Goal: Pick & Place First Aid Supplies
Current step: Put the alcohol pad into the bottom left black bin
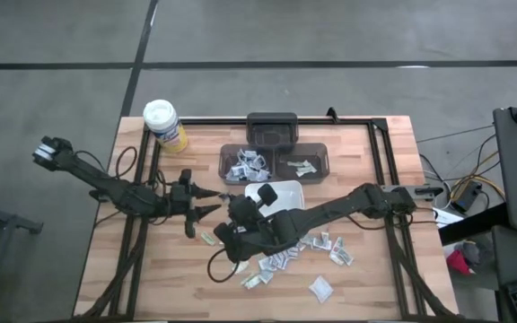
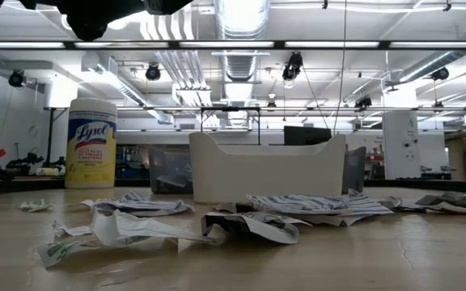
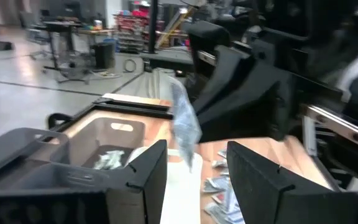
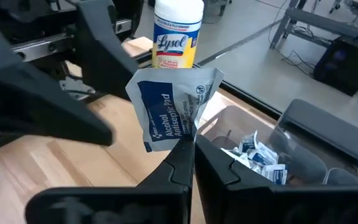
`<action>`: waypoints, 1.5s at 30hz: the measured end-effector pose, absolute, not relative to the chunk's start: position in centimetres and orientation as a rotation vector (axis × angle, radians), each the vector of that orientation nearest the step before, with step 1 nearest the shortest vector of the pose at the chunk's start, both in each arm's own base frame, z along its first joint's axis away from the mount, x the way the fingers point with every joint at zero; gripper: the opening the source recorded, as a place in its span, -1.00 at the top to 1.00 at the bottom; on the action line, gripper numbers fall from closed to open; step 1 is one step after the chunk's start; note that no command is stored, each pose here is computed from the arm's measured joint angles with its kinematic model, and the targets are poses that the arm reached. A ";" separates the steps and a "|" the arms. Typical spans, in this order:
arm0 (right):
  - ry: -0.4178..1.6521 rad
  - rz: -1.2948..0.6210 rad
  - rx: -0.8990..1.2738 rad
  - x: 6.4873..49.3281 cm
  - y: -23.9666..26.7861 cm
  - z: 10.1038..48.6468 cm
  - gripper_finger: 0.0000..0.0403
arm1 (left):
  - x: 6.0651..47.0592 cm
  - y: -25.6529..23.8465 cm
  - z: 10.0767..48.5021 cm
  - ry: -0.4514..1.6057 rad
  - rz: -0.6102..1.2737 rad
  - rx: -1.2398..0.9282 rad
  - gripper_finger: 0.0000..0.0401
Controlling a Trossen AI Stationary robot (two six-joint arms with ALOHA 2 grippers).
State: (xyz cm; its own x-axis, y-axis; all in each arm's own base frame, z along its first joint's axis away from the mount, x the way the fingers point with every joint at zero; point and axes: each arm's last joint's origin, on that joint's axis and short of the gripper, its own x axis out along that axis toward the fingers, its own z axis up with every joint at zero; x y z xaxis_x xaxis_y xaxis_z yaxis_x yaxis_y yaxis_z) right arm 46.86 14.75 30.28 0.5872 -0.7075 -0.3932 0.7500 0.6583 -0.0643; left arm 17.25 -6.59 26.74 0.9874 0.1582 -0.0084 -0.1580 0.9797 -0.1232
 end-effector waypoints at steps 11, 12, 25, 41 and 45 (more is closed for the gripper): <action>0.400 -0.850 0.118 46.9 14.7 30.4 0.96 | 17.5 -6.1 27.2 -0.046 0.195 -0.149 0.19; 0.399 -0.847 0.115 47.0 14.7 30.4 0.96 | 17.5 -6.0 27.2 -0.046 0.196 -0.149 0.19; 0.370 -0.825 0.105 47.6 14.5 30.9 0.96 | 18.0 -5.7 26.9 -0.039 0.204 -0.176 0.51; 0.477 -0.734 0.121 47.4 14.5 30.5 0.86 | 18.0 -5.7 27.1 -0.045 0.163 -0.101 1.00; 0.526 -0.706 0.139 47.1 14.5 30.4 0.68 | 18.0 -5.6 27.1 -0.040 0.170 -0.096 1.00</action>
State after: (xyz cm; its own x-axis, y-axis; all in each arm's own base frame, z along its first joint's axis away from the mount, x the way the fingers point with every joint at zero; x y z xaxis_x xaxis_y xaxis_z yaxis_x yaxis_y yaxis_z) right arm 47.12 14.45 30.39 0.6378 -0.5818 -0.5047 0.6500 0.7581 -0.0526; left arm 18.01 -5.59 27.08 0.9847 0.1712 0.0311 -0.1674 0.9809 -0.0990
